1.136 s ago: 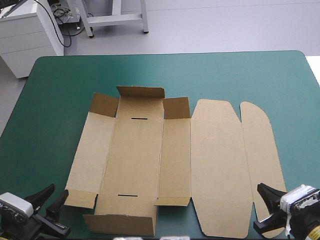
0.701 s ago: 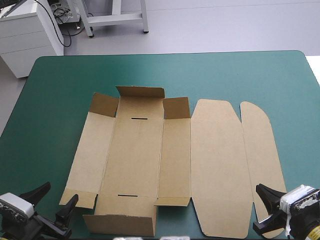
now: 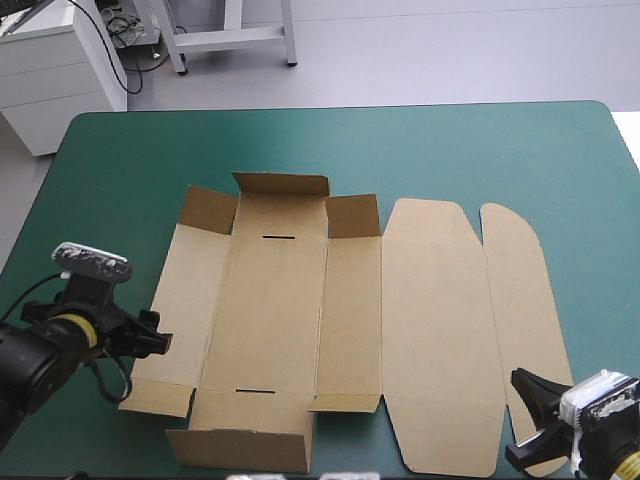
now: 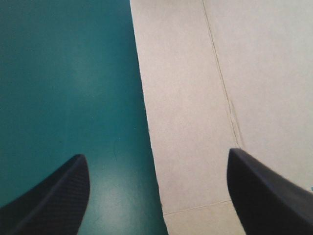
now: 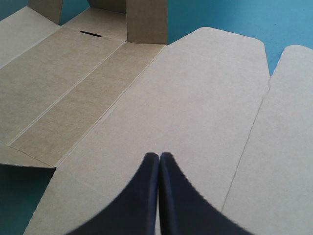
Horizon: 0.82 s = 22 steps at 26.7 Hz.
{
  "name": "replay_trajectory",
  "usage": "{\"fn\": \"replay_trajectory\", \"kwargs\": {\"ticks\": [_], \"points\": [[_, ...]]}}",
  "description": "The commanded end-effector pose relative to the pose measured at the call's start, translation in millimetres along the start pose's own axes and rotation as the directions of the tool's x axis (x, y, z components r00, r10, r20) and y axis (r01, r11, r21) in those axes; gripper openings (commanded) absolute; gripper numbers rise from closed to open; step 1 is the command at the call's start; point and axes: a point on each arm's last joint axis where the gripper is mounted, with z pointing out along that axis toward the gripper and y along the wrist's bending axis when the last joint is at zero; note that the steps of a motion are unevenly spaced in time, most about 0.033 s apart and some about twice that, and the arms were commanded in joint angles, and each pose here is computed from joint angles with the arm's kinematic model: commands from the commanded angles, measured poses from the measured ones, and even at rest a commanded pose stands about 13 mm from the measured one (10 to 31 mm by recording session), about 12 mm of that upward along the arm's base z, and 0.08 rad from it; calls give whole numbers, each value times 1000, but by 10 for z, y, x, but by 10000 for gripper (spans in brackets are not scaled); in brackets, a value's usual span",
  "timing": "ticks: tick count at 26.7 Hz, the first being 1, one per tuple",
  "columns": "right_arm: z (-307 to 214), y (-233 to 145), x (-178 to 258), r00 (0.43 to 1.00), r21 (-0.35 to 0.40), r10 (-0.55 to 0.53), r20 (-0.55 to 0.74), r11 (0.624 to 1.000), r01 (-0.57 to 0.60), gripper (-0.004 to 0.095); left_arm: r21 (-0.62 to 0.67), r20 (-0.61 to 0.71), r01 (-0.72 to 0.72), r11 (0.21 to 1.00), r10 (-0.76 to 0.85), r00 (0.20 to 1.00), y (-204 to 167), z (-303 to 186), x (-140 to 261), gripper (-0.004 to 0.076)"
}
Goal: Fold the box
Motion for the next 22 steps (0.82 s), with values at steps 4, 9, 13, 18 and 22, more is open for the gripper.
{"fn": "replay_trajectory", "kwargs": {"ticks": [4, 9, 13, 18, 22], "points": [[-32, 18, -138, 996, -12, 4, 90, 1000, -2, -18, -136, -124, -69, 988, 52, 991, 62, 324, -312, 547], [-32, 18, -138, 996, -12, 2, 90, 1000, -1, -19, -185, -222, 13, 983, -54, 974, 394, 545, -289, 547], [-32, 18, -138, 996, -12, -2, 90, 1000, 3, -20, -102, -253, 138, 985, -160, 954, 644, 694, -233, 547], [-32, 18, -138, 996, -12, -2, 90, 1000, 3, -19, 129, -281, 320, 939, -275, 919, 885, 948, -174, 547], [-32, 18, -138, 996, -12, -2, 90, 1000, 3, -20, 230, -355, 350, 908, -256, 899, 907, 1170, -140, 547]]}}
